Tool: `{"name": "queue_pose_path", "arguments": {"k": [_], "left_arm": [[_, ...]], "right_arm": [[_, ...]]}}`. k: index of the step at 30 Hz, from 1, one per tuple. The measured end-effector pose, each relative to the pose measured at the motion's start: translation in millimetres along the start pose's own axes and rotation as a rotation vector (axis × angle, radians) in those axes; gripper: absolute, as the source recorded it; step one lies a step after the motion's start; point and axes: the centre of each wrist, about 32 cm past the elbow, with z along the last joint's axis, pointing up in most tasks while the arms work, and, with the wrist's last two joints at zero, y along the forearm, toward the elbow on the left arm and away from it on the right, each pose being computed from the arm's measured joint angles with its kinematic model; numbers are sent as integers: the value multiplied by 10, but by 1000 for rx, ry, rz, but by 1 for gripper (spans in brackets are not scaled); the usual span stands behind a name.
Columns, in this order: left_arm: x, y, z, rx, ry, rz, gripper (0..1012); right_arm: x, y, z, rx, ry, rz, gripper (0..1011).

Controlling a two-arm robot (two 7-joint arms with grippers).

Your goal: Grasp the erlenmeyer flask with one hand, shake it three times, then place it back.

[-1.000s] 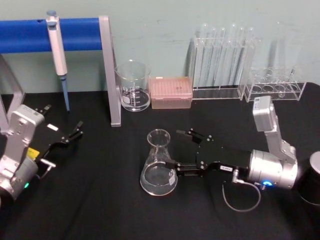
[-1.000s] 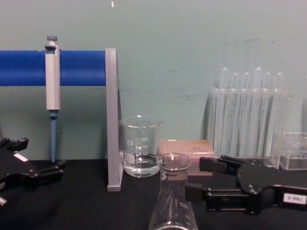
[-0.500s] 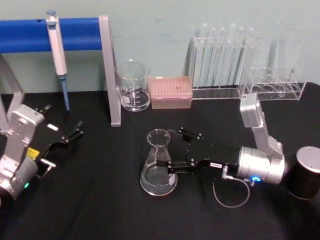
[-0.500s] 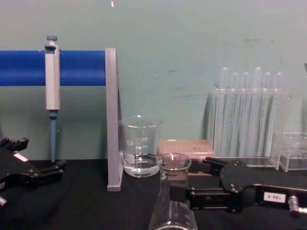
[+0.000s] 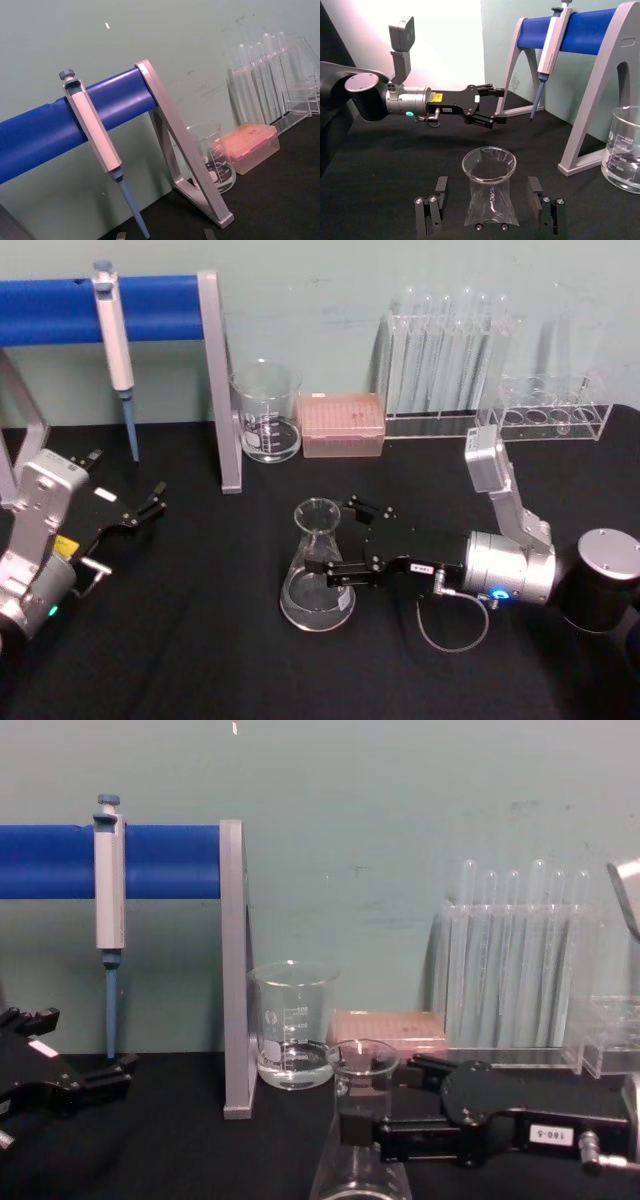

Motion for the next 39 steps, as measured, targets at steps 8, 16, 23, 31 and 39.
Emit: {"name": "queue_pose_path", "arguments": {"k": [8, 16, 23, 31, 39], "left_arm": [[0, 0, 0, 0, 0, 0, 1001], [0, 0, 0, 0, 0, 0, 1001], [0, 0, 0, 0, 0, 0, 1001], [0, 0, 0, 0, 0, 0, 1001], [0, 0, 0, 0, 0, 0, 1001]], "right_arm": [[8, 36, -2, 2, -1, 3, 1002], [23, 77, -10, 0, -4, -12, 1002], [29, 103, -10, -4, -6, -17, 1003], [22, 120, -12, -7, -5, -9, 1003], [11, 120, -7, -16, -9, -20, 1002]]}}
